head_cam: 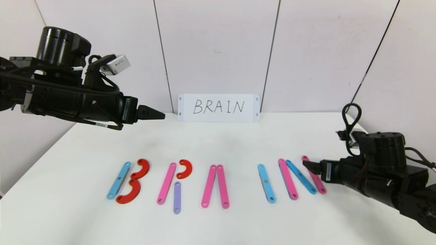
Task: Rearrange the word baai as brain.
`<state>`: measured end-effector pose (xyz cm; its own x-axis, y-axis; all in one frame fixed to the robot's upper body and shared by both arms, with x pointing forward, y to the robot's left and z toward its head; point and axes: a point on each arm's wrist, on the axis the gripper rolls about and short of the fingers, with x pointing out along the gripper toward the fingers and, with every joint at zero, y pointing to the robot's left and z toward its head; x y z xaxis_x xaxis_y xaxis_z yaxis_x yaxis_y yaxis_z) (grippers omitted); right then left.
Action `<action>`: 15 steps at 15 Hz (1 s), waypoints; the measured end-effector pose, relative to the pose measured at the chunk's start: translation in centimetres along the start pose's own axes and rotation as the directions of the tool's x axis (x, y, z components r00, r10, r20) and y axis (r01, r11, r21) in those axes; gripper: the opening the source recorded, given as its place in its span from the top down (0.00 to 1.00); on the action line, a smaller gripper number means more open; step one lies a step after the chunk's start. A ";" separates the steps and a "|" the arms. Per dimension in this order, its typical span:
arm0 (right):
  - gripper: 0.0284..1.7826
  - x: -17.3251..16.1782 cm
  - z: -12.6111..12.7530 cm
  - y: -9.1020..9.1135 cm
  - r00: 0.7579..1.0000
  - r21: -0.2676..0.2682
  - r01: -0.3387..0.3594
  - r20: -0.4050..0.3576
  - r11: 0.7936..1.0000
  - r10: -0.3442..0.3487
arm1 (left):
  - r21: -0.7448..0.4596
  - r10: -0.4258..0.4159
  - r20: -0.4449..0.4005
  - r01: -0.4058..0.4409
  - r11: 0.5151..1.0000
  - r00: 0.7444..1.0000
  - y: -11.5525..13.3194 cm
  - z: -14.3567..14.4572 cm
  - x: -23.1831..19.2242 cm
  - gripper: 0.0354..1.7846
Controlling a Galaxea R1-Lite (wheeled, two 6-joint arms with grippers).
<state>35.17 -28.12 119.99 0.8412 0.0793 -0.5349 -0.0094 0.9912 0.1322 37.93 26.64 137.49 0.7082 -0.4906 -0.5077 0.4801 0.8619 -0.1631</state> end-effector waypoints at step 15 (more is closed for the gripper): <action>0.03 -18.5 2.0 -1.3 0.983 -0.089 -0.094 0.150 0.992 0.106 | 0.030 0.037 0.091 -0.040 0.999 0.995 -3.6 -5.2 -9.8 0.02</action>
<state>20.73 -31.10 131.36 0.9070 0.1673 -0.3866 -0.1362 0.9849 0.1068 26.62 29.01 138.63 0.7697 -0.4679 -0.4343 0.4667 0.8766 -0.1172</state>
